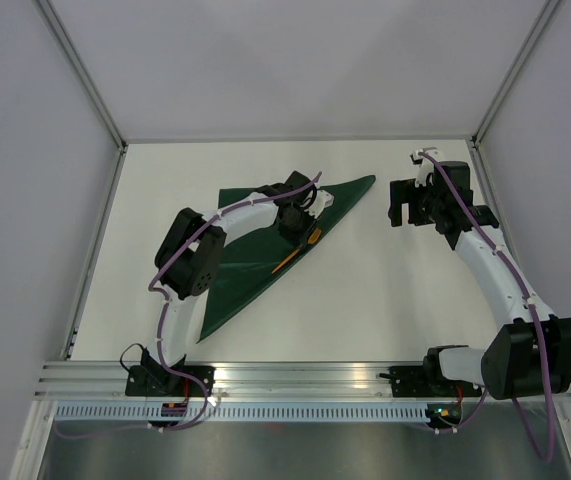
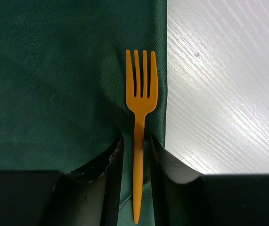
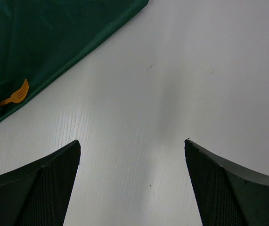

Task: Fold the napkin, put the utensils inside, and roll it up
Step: Place the fork on the napkin.

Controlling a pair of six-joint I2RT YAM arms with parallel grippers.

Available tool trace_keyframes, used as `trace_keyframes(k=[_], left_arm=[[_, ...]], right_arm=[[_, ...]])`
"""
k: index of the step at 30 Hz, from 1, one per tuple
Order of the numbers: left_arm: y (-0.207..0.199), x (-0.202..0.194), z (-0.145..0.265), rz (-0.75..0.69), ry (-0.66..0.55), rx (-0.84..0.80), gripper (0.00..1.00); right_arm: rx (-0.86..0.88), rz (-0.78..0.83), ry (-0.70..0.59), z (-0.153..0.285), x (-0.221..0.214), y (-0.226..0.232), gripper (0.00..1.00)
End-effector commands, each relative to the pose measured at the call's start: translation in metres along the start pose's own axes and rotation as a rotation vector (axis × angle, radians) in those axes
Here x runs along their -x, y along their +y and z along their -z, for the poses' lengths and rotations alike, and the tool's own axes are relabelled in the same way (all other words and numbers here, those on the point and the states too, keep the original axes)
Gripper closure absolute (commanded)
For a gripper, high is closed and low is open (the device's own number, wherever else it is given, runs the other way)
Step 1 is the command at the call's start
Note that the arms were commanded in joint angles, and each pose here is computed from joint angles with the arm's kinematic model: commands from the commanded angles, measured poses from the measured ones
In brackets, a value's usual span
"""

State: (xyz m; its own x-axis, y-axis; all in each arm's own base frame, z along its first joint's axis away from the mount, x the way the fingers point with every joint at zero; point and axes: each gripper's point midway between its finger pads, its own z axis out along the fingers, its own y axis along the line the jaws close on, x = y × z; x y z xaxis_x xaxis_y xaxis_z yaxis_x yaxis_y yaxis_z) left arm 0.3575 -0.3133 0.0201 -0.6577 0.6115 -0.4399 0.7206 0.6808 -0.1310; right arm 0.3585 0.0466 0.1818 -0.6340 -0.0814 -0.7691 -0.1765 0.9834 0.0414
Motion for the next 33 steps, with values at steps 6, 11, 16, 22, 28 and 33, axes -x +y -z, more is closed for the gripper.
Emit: trace_keyframes(k=[6, 11, 16, 22, 28, 33], left_arm=[[-0.009, 0.021, 0.023, 0.012, -0.076, -0.012, 0.61], [-0.012, 0.029, 0.035, 0.003, -0.106, -0.019, 0.55], [-0.012, 0.033, 0.043, 0.001, -0.122, -0.015, 0.53], [-0.012, 0.037, 0.052, 0.004, -0.139, 0.002, 0.53], [-0.004, 0.056, 0.084, 0.037, -0.221, 0.063, 0.52], [0.011, 0.072, 0.151, 0.178, -0.363, 0.179, 0.51]], right_arm=[[-0.016, 0.001, -0.017, 0.007, 0.002, -0.002, 0.04], [-0.017, 0.002, -0.016, 0.007, 0.001, -0.003, 0.04], [-0.016, 0.002, -0.019, 0.007, 0.002, -0.003, 0.04], [-0.016, 0.004, -0.023, 0.008, 0.003, -0.003, 0.04], [0.002, 0.011, -0.030, 0.010, 0.003, 0.001, 0.04], [0.110, 0.074, -0.085, 0.018, 0.015, 0.024, 0.04]])
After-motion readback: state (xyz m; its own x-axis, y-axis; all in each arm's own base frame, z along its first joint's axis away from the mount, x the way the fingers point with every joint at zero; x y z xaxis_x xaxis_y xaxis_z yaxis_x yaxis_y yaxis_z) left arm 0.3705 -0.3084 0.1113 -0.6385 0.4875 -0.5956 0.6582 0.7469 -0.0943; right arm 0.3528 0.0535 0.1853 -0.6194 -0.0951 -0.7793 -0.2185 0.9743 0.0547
